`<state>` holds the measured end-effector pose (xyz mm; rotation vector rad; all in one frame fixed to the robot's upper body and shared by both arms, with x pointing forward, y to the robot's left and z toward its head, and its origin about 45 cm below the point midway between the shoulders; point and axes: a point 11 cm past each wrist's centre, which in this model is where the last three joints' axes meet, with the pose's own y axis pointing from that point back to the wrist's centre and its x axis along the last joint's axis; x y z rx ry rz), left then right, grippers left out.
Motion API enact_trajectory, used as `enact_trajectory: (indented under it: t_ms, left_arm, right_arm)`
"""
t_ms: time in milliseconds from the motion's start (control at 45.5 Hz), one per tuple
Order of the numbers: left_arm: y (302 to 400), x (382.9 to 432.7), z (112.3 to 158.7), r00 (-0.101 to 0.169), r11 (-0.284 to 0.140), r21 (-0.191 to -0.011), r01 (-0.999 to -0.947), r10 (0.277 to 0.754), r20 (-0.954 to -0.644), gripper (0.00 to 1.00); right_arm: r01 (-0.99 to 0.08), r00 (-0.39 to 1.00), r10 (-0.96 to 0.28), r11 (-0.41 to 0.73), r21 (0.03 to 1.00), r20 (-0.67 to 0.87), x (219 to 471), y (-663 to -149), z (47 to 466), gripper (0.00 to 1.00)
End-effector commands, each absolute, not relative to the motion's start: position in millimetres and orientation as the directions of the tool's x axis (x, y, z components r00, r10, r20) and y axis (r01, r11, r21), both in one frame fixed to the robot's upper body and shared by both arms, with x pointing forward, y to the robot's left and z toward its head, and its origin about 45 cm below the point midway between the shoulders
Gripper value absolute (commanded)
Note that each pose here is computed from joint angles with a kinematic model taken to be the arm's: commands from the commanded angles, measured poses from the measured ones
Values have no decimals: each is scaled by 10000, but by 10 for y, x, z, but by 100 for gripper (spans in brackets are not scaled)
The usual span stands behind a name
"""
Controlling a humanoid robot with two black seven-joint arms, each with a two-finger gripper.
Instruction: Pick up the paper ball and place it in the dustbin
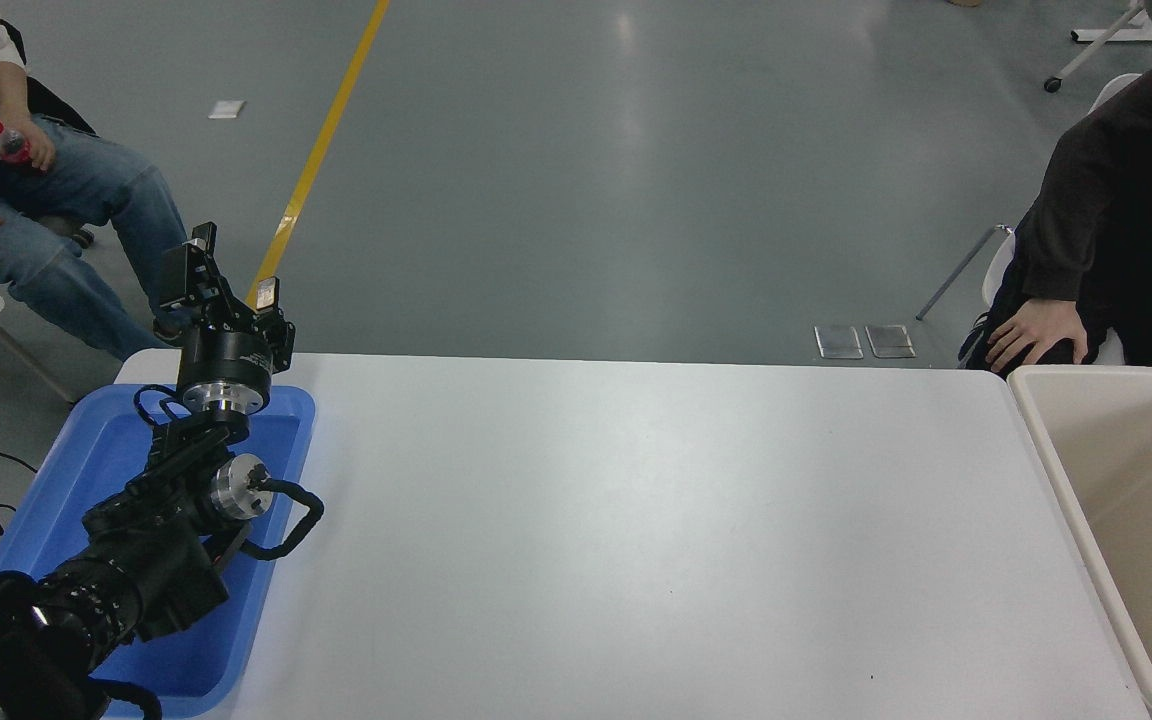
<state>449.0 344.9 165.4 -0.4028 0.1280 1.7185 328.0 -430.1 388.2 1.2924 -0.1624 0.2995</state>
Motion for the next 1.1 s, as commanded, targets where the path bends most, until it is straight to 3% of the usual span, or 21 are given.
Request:
enact_trajectory:
  t_ms: [0,352,571,769,967,1077]
  left_arm:
    - [3441,4495,1658,-1341,-1901,-1394,-9718,9322,-3362,100]
    - [3442,4495,1659,-1341,-1905,-1408,-9715,9322,-3362,100]
    - [3430,4499,1663,-1316,-1882,-1415,-9719,9325,-3364,100]
    - [3423,4499,1662,-1307,-1878,-1425,-9718,9323,-3374,100]
    - [3425,4495,1655,-1316,-1882,-1410,-9720,9322,-3372,100]
    - [3425,4495,1655,-1316,-1882,-1410,-9720,9322,-3372,100]
  right_arm:
    - [-2994,9541,1126,3264,8966,2776,3237,-4744,3810,0]
    - [-3401,9402,1513,4723,8132,3053,3101,-5936,3164,0]
    - [-3817,9241,1554,4265,8200,3492,2980,-6078,2366,0]
    - [-4326,9012,1888,4442,7845,3901,2817,-6265,1917,0]
    - [-5002,8655,2200,4293,7520,4500,2898,-6157,1502,0]
    - [-5198,8513,1743,4092,7499,4949,2926,-6034,1301,0]
